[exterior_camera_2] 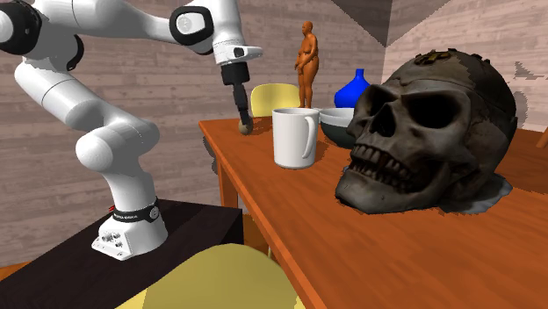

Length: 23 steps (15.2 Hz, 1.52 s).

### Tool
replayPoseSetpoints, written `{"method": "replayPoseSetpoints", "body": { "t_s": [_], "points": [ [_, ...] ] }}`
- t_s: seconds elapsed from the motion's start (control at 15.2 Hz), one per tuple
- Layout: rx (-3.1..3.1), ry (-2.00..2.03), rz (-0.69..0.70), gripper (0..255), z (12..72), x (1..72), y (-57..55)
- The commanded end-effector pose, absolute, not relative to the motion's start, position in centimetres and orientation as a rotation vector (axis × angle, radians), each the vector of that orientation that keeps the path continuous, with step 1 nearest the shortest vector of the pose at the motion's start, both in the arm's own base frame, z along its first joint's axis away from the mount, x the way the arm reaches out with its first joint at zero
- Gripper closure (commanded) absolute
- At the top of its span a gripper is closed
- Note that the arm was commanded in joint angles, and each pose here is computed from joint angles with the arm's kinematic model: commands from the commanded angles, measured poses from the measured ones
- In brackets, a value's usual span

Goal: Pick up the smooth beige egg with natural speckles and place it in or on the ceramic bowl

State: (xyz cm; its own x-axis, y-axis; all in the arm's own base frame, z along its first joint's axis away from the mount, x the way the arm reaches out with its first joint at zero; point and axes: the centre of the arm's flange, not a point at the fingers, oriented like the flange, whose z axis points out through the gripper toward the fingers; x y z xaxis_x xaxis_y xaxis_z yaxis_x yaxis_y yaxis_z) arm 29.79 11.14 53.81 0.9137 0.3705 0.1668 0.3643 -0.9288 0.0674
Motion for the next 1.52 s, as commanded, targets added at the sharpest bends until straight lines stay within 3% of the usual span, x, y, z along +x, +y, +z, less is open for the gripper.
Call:
{"method": "replayPoseSetpoints", "body": {
  "t_s": [0.0,0.4,0.46,1.06,1.45],
  "points": [
    [3.039,0.584,0.276,0,53.3,29.9,11.3],
    [3.039,0.584,0.276,0,53.3,29.9,11.3],
    [3.039,0.584,0.276,255,53.3,29.9,11.3],
    [3.039,0.584,0.276,255,53.3,29.9,11.3],
    [3.039,0.584,0.276,255,56.4,29.9,11.3]
  ]
}}
